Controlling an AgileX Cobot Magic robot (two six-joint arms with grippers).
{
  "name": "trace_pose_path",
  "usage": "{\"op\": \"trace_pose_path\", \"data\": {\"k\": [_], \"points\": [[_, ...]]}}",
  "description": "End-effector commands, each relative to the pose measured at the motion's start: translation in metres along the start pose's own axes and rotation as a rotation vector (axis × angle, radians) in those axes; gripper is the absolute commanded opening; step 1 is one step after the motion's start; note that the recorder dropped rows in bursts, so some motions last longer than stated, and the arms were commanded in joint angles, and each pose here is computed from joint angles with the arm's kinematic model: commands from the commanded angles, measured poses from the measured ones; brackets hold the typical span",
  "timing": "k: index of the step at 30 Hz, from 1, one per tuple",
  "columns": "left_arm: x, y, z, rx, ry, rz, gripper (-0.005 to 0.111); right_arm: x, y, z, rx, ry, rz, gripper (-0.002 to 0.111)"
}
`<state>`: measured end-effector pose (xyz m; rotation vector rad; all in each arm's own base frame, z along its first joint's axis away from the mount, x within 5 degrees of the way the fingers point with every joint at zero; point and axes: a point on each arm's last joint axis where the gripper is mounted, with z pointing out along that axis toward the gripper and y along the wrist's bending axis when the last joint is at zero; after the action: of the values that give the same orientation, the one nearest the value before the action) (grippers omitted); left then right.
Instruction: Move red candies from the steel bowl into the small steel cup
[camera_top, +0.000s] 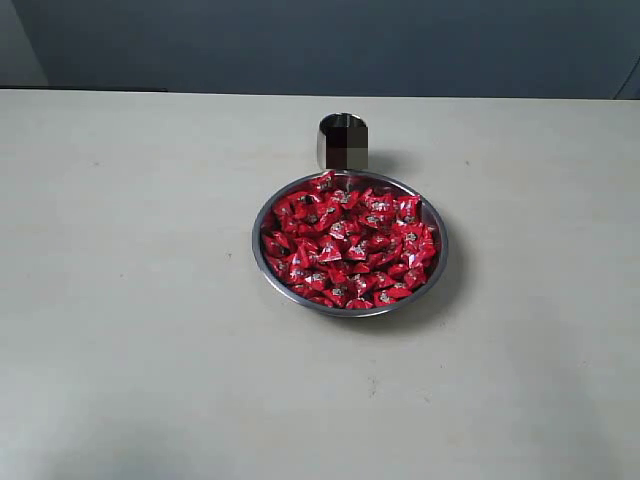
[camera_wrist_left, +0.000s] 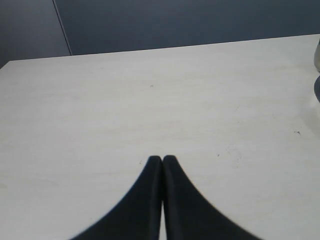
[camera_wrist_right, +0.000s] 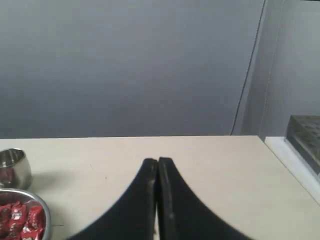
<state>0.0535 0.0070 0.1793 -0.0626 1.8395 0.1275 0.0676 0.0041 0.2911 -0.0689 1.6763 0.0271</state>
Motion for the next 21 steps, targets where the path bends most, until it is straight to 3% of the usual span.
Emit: {"op": "trace_pose_path", "data": {"k": [1, 7, 21], "points": [[-0.003, 0.000, -0.001, 0.006, -0.019, 0.002, 0.000, 0.002, 0.003, 0.001, -0.034, 0.010, 0.123, 0.000], [-0.003, 0.000, -0.001, 0.006, -0.019, 0.002, 0.000, 0.003, 0.009, 0.005, -0.103, 0.043, 0.172, 0.000], [-0.003, 0.000, -0.001, 0.006, -0.019, 0.002, 0.000, 0.020, 0.052, 0.065, -0.406, 0.446, 0.003, 0.000]]}}
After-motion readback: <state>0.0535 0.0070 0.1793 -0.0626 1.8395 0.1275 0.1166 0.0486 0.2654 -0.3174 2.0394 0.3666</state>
